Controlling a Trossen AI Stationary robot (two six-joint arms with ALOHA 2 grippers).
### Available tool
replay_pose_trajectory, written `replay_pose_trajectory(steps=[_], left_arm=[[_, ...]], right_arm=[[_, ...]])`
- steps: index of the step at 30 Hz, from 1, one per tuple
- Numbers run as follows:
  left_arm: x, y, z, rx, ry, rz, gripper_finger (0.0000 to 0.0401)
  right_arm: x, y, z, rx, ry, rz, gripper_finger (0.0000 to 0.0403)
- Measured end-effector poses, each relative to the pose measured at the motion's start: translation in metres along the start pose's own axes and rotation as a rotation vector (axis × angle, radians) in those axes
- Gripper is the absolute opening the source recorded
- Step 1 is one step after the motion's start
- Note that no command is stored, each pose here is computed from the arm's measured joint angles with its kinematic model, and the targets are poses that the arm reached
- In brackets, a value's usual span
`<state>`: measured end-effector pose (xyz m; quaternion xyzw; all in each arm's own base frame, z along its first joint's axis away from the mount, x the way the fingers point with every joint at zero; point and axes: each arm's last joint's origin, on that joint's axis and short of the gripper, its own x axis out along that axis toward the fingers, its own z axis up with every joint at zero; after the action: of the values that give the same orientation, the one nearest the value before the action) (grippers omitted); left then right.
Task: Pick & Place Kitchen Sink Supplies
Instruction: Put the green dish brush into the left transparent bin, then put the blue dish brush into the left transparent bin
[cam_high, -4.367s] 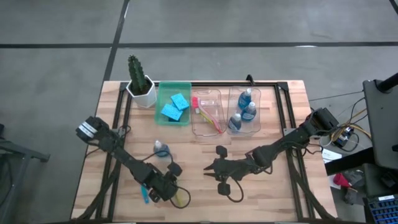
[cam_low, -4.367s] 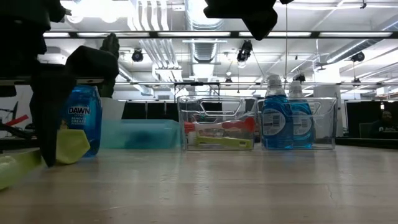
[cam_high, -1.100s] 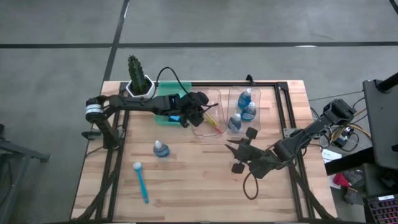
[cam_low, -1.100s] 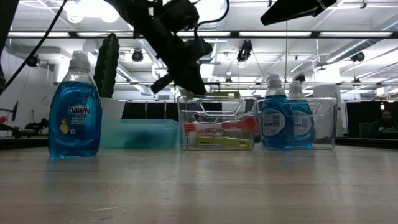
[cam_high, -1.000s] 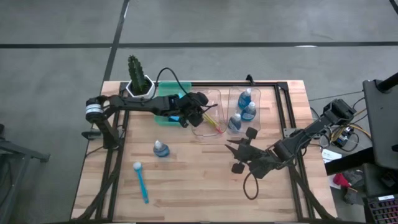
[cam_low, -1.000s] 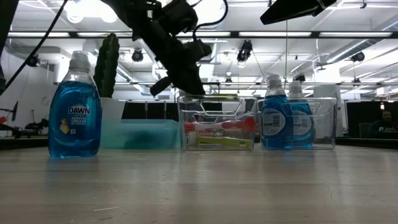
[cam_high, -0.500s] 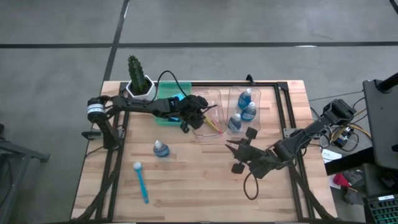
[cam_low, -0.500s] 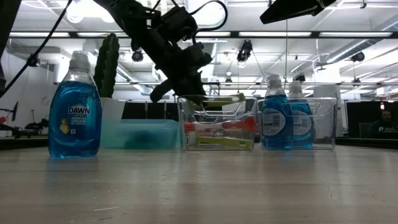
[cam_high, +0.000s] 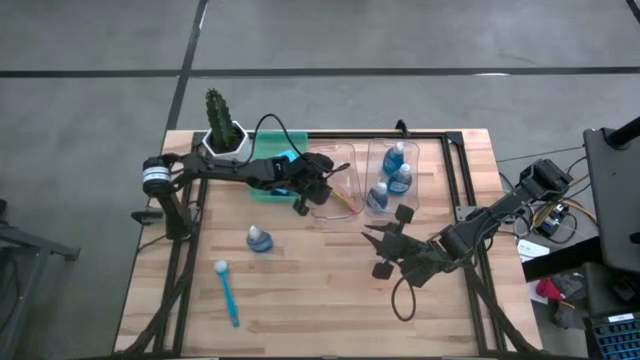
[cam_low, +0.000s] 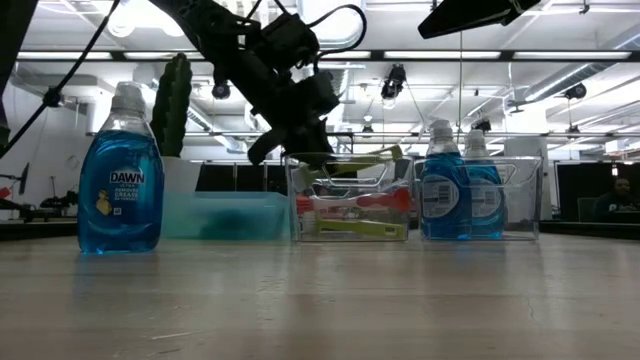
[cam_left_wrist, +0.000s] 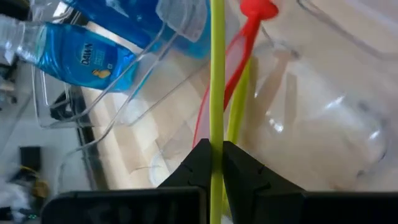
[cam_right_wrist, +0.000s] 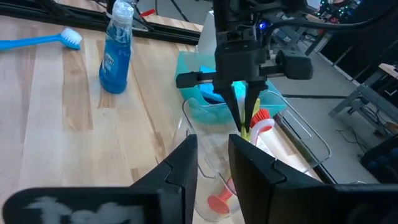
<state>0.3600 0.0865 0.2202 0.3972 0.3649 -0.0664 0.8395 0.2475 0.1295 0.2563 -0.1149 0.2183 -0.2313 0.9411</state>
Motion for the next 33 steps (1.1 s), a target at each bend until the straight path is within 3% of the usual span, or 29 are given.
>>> replay_pose_trajectory(steps=[8, 21, 26, 33], left_arm=[[0.0, 0.001, 0.0, -0.076, -0.02, -0.008, 0.0038], [-0.003, -0.003, 0.003, -0.196, 0.06, 0.029, 0.0158], [-0.016, -0.007, 0.015, -0.201, 0.098, 0.036, 0.0167], [-0.054, -0.009, 0.038, -0.25, 0.043, 0.042, 0.0167]], right_arm=[[0.0, 0.0, 0.0, 0.001, 0.0, 0.0, 0.0081], [0.0, 0.0, 0.0, 0.004, 0.0, 0.0, 0.0073], [0.0, 0.0, 0.0, 0.003, 0.002, 0.0, 0.0082], [0.0, 0.0, -0.001, 0.008, 0.004, 0.004, 0.0089]])
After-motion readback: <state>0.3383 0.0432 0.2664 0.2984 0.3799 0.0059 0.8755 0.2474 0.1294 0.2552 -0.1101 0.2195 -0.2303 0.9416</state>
